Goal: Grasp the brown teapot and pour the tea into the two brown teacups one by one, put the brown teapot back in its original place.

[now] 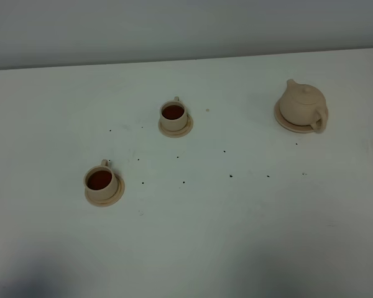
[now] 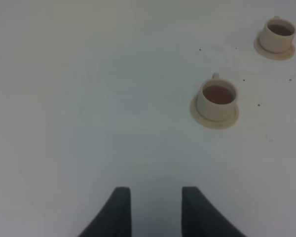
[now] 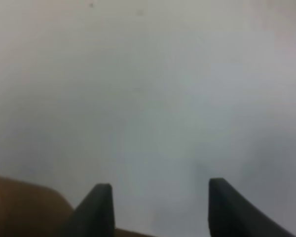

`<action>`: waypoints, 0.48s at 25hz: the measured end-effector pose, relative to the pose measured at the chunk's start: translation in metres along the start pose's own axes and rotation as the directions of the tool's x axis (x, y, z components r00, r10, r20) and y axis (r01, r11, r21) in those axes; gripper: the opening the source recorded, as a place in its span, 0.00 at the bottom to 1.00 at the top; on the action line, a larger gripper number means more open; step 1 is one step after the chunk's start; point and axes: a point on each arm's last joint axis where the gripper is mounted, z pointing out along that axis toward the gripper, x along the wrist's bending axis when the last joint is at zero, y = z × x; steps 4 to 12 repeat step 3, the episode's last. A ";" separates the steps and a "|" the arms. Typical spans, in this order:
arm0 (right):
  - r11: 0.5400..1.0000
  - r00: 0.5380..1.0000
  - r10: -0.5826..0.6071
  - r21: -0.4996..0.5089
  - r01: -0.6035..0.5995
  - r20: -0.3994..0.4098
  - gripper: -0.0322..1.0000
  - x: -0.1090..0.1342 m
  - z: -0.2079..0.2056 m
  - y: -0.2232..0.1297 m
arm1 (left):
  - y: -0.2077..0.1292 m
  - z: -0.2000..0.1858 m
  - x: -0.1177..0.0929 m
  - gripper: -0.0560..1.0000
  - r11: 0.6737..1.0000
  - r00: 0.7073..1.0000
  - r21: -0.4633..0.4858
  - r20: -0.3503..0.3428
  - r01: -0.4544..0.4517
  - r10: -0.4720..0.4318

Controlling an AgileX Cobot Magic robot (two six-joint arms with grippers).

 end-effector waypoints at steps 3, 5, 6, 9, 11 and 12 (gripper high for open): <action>0.995 0.991 0.084 -0.066 -0.078 0.102 0.47 -0.002 -0.008 -0.005 | 0.000 0.000 0.000 0.34 1.000 1.000 0.000 0.000 0.000 0.000; 0.995 0.991 0.084 -0.066 -0.078 0.102 0.47 -0.002 -0.008 -0.005 | 0.000 0.000 0.000 0.34 1.000 1.000 0.000 0.000 0.000 0.000; 0.995 0.991 0.084 -0.066 -0.078 0.102 0.47 -0.002 -0.008 -0.005 | 0.000 0.000 0.000 0.34 1.000 1.000 0.000 0.000 0.000 0.000; 0.995 0.991 0.084 -0.066 -0.078 0.102 0.47 -0.002 -0.008 -0.005 | 0.000 0.000 0.000 0.34 1.000 1.000 0.000 0.000 0.000 0.000; 0.995 0.991 0.084 -0.066 -0.078 0.102 0.47 -0.002 -0.008 -0.005 | 0.000 0.000 0.000 0.34 1.000 1.000 0.000 0.000 0.000 0.000; 0.995 0.991 0.084 -0.066 -0.078 0.102 0.47 -0.002 -0.008 -0.005 | 0.000 0.000 0.000 0.34 1.000 1.000 0.000 0.000 0.000 0.000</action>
